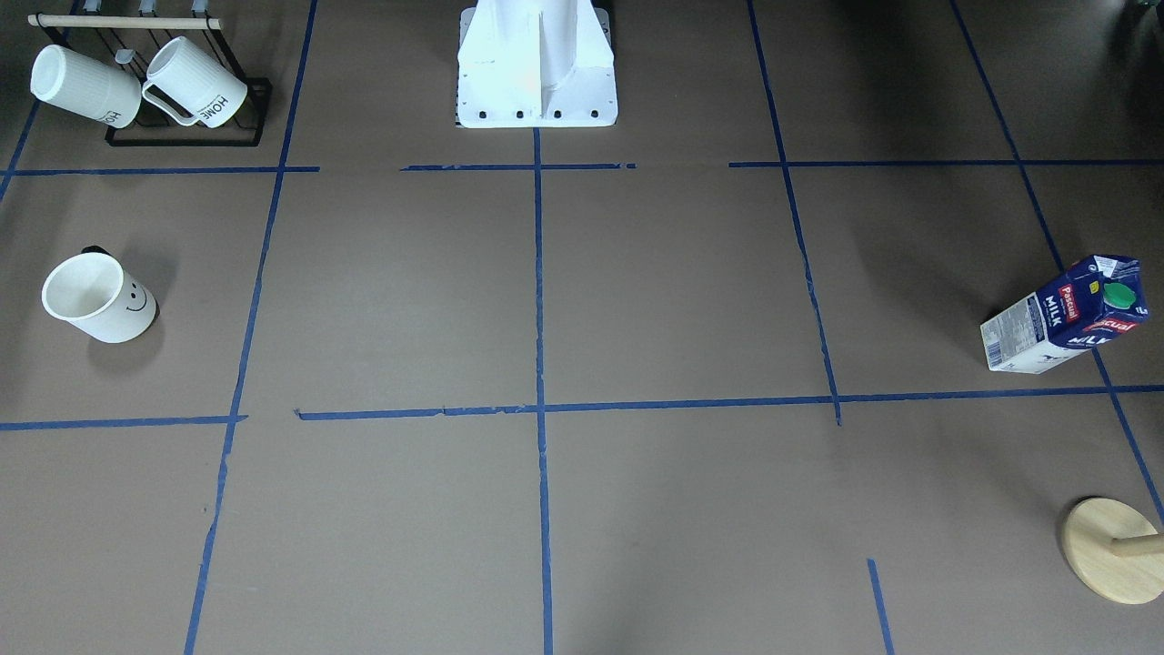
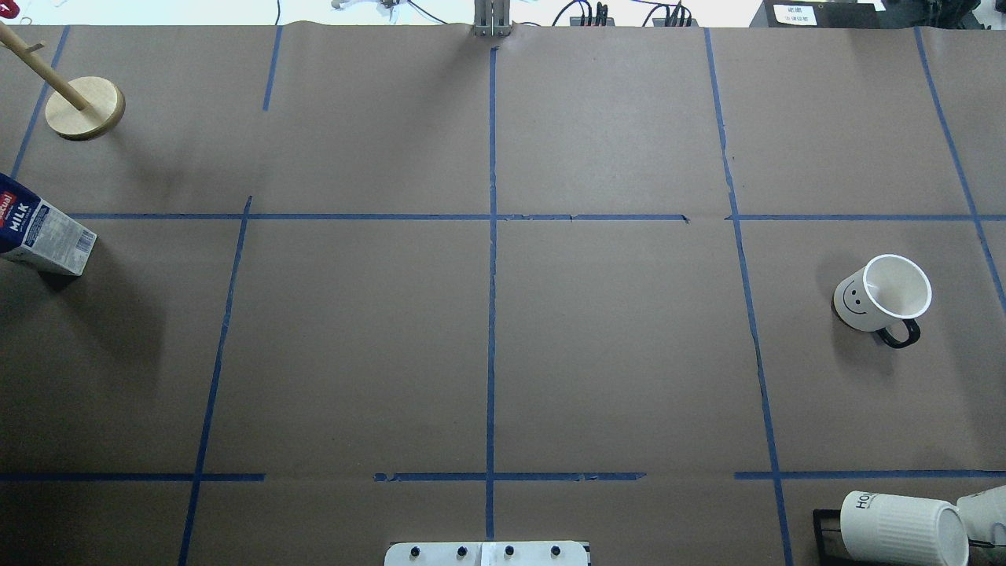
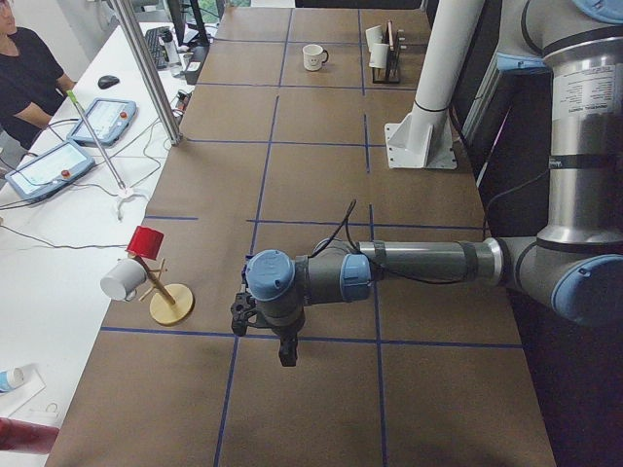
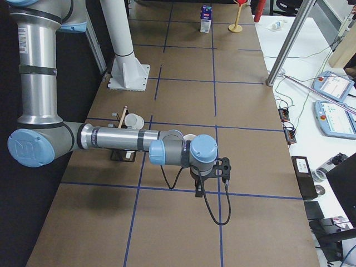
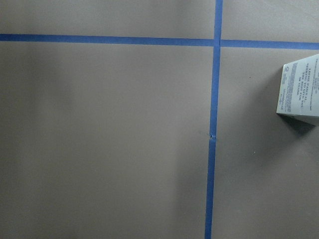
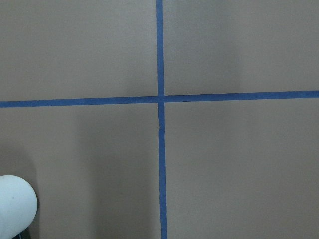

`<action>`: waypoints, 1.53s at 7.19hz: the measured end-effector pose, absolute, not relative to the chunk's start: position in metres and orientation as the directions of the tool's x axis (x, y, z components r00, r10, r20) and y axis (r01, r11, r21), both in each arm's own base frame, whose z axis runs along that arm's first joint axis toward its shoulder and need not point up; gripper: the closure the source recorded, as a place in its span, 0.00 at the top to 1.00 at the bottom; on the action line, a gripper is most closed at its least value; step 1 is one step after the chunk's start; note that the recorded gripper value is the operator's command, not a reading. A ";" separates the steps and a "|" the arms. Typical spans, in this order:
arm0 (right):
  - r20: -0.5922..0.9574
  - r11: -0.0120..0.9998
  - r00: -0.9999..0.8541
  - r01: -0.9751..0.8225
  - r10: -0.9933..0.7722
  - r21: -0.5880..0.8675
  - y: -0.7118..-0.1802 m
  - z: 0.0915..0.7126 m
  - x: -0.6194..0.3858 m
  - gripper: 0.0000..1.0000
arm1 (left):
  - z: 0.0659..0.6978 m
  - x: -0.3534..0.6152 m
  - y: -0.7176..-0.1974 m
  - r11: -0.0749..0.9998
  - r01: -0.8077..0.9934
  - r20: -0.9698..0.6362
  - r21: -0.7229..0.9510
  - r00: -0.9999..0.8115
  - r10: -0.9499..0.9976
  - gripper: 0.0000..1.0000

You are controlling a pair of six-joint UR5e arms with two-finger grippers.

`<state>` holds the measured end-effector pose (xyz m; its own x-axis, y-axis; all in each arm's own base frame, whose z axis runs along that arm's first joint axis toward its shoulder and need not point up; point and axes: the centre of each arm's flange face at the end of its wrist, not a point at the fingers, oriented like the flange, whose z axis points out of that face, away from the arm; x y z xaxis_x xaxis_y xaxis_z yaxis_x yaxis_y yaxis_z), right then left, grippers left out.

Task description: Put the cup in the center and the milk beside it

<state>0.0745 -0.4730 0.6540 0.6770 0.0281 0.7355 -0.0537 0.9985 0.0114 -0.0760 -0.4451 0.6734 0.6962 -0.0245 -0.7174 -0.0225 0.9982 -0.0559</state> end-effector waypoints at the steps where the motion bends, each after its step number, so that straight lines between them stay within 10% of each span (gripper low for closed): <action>1: 0.735 0.998 0.678 -0.054 0.027 0.013 -0.474 0.653 0.075 1.00 | 0.673 -0.076 -0.446 0.998 -0.022 -0.717 -0.055 0.696 -0.024 1.00; 11: 0.738 0.996 0.674 -0.035 -0.040 0.086 -0.500 0.606 0.055 1.00 | 0.661 -0.076 -0.454 0.999 -0.023 -0.721 -0.030 0.693 -0.005 1.00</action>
